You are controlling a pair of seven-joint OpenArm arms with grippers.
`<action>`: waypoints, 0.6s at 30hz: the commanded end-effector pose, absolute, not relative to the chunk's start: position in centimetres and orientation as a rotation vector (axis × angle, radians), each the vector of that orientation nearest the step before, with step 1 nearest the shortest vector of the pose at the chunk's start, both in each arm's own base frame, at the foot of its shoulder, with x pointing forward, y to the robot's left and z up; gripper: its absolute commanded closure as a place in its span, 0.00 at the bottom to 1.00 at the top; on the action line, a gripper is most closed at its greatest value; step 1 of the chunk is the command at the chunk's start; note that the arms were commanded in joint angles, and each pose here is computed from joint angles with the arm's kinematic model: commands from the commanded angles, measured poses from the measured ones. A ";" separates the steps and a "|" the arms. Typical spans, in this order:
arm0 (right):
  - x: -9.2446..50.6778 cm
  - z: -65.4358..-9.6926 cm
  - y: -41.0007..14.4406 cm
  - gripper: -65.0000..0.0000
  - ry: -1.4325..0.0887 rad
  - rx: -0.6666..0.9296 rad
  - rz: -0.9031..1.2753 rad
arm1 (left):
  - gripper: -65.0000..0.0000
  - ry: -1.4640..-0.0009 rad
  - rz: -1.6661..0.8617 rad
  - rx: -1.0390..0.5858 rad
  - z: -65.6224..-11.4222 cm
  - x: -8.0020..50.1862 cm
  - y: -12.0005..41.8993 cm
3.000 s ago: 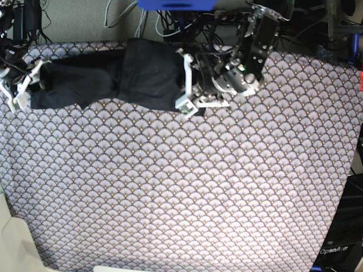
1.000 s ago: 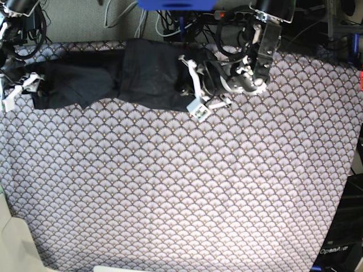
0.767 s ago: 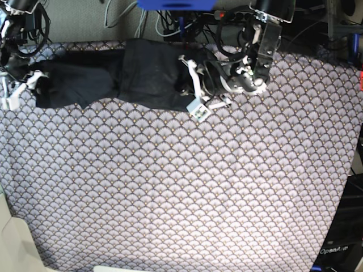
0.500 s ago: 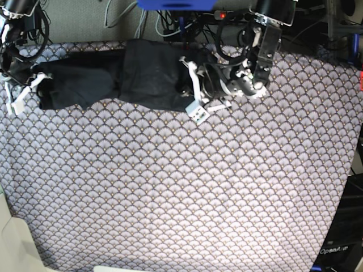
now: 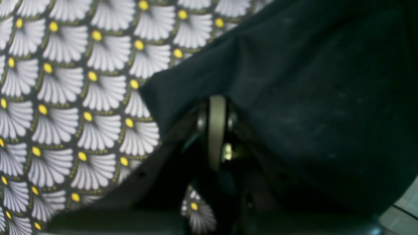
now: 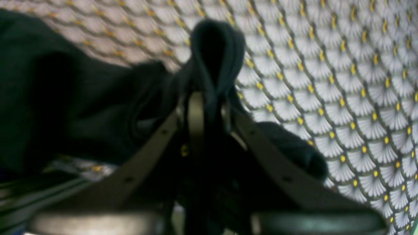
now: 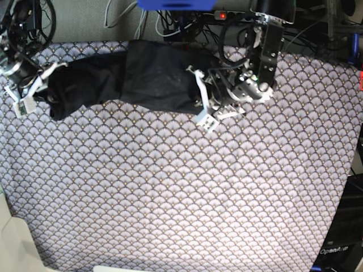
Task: Fold the T-shirt properly
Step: 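Grasp the other strip end with the right gripper, then fold the held end with the right gripper over toward the left gripper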
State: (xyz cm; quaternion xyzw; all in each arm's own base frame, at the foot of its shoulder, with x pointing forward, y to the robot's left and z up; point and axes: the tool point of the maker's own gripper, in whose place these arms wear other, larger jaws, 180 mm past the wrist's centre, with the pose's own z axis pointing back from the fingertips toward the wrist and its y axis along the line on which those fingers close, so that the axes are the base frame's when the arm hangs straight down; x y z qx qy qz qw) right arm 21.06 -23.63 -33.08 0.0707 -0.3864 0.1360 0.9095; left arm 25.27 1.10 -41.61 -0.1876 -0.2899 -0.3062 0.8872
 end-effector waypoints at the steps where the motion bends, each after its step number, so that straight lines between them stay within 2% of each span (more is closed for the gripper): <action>1: 21.3 -32.1 -23.0 1.00 -0.837 0.175 0.289 | 1.00 -0.646 -0.623 -0.401 -40.6 26.2 1.0; 11: 20.9 -31.6 -19.4 1.00 -0.831 0.386 0.238 | 1.00 -0.707 -0.503 -0.330 -39.4 29.2 5.3; 18: 21.4 -32.6 -13.1 1.00 -0.788 0.540 0.276 | 1.00 -0.753 -0.386 -0.288 -38.5 30.7 8.7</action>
